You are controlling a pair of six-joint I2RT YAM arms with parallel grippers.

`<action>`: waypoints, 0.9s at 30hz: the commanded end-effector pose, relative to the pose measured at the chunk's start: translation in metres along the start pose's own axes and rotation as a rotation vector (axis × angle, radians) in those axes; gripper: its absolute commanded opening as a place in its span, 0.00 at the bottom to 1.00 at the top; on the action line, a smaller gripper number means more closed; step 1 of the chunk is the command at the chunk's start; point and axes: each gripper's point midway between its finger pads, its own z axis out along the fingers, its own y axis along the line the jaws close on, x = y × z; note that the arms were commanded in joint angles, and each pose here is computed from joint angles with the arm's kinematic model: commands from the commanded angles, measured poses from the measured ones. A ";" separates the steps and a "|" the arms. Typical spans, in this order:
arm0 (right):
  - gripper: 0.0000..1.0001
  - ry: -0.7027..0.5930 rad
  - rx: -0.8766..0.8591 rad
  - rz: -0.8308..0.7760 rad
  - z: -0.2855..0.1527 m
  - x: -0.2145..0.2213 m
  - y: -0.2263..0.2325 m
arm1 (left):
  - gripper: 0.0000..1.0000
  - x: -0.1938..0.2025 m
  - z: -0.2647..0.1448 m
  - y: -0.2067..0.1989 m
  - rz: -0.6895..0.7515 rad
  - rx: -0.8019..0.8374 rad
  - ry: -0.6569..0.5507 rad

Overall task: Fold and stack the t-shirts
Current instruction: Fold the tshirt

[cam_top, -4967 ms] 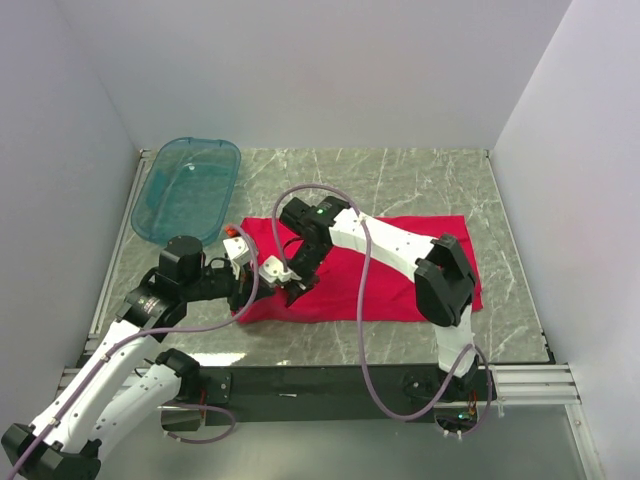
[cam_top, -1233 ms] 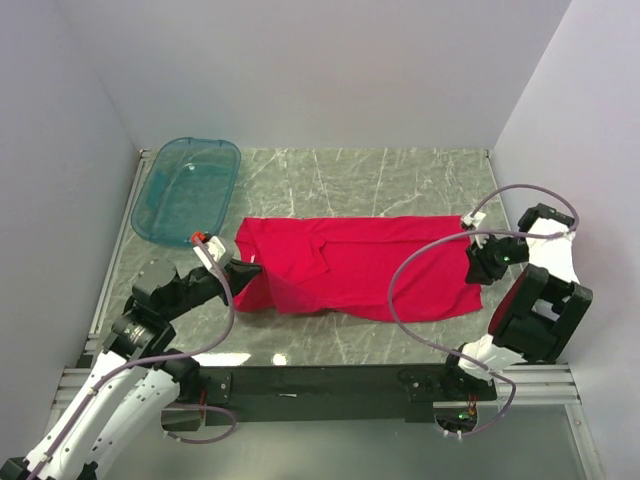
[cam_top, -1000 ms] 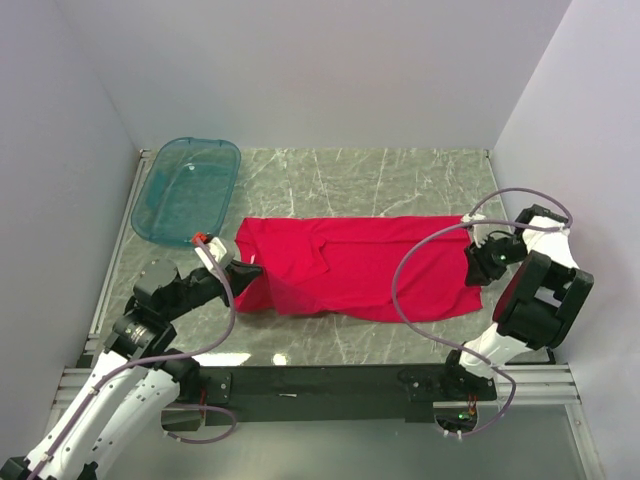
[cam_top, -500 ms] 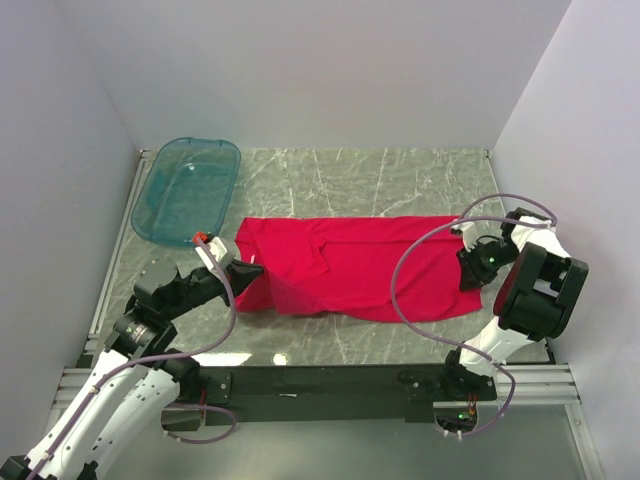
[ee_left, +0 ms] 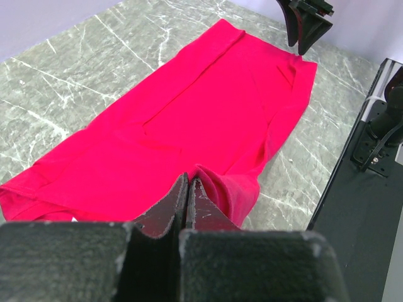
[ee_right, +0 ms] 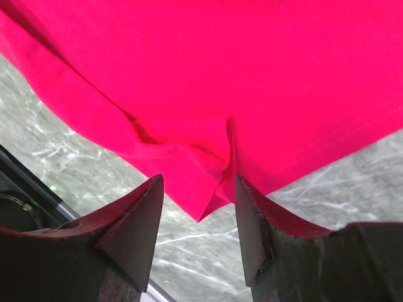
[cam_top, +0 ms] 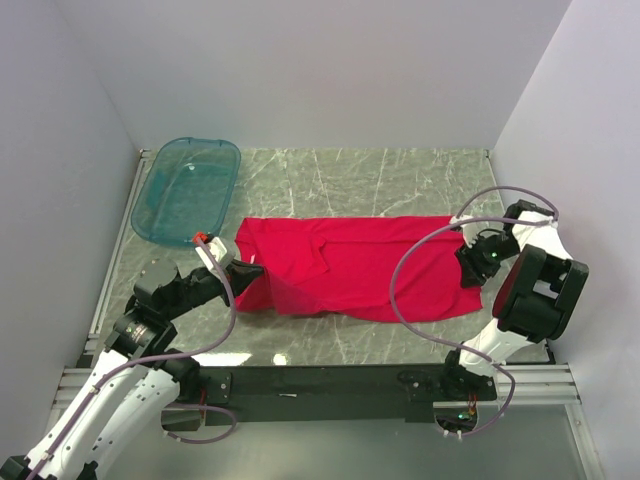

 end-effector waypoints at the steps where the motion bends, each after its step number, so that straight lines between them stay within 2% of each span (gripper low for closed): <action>1: 0.56 0.027 0.003 -0.112 -0.003 -0.003 0.004 | 0.01 -0.012 0.000 -0.003 0.026 0.021 -0.052; 13: 0.54 0.098 -0.020 -0.166 0.012 0.009 -0.002 | 0.00 -0.011 0.000 -0.004 0.022 0.024 -0.048; 22: 0.52 0.096 -0.033 -0.179 0.025 0.009 -0.001 | 0.01 -0.011 0.000 -0.004 0.022 0.027 -0.049; 24: 0.49 0.097 -0.031 -0.180 0.026 0.009 -0.002 | 0.01 -0.011 0.001 -0.004 0.019 0.025 -0.048; 27: 0.32 0.102 -0.040 -0.173 0.026 0.010 -0.001 | 0.00 -0.010 0.001 -0.004 0.020 0.027 -0.046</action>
